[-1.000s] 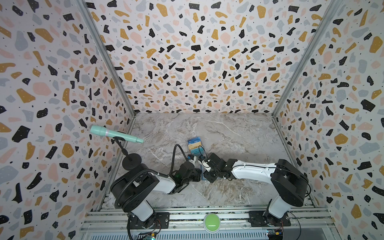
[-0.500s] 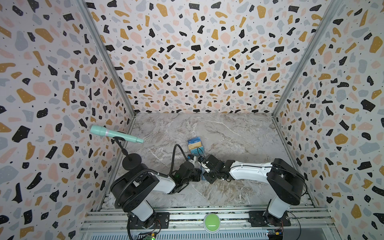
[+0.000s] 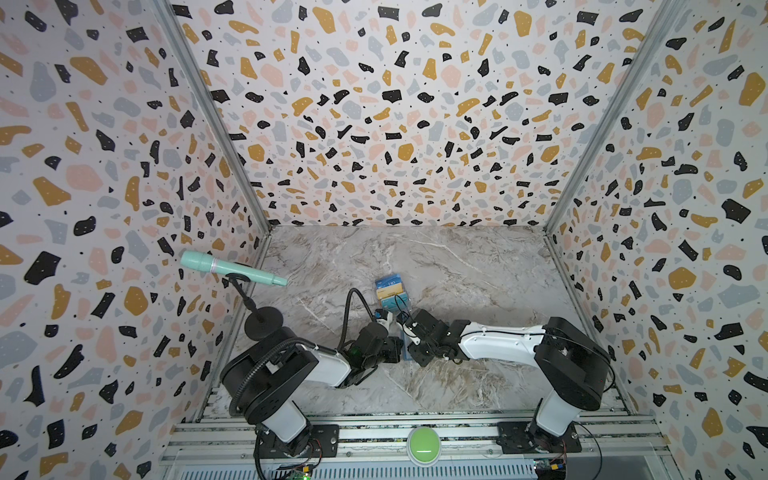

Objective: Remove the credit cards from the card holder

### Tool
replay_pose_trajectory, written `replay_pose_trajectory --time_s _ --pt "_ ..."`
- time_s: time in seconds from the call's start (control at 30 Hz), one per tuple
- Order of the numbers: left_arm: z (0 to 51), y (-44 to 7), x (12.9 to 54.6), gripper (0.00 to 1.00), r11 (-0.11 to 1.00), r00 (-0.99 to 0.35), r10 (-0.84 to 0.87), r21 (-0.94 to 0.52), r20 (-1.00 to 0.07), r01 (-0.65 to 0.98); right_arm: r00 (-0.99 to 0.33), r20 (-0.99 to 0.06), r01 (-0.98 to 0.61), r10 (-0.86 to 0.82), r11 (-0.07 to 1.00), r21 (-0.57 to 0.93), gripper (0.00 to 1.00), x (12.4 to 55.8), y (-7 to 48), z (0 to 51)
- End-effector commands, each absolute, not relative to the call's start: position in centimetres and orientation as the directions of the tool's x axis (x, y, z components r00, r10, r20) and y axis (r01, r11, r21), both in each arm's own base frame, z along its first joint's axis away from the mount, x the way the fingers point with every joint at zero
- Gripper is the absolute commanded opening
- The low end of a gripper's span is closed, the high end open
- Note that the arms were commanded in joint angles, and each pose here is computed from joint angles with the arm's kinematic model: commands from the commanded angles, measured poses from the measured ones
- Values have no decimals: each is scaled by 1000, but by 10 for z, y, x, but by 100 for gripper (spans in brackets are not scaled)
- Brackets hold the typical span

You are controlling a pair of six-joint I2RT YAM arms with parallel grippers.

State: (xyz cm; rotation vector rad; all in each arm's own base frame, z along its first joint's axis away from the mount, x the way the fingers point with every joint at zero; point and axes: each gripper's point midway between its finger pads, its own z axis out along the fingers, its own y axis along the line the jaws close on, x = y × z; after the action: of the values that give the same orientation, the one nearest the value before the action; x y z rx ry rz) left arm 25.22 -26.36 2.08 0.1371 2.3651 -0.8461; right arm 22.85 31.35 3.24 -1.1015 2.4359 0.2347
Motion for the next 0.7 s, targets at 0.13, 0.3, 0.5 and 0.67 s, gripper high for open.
replay_pose_trajectory --time_s 0.13,0.3,0.5,0.67 --pt "-7 -246 240 9 839 -844 -59 -485 -533 247 -607 -362 -712 -708 686 -147 37 229 274 27" --pt "-7 -245 240 9 839 -845 -59 -485 -531 246 -610 -337 -704 -717 686 -186 36 231 266 26" --pt "-8 -245 240 9 840 -845 -57 -483 -531 247 -626 -309 -678 -716 696 -237 35 235 256 26" --pt "-8 -246 240 9 838 -846 -55 -485 -531 250 -641 -312 -638 -701 713 -290 35 242 247 36"
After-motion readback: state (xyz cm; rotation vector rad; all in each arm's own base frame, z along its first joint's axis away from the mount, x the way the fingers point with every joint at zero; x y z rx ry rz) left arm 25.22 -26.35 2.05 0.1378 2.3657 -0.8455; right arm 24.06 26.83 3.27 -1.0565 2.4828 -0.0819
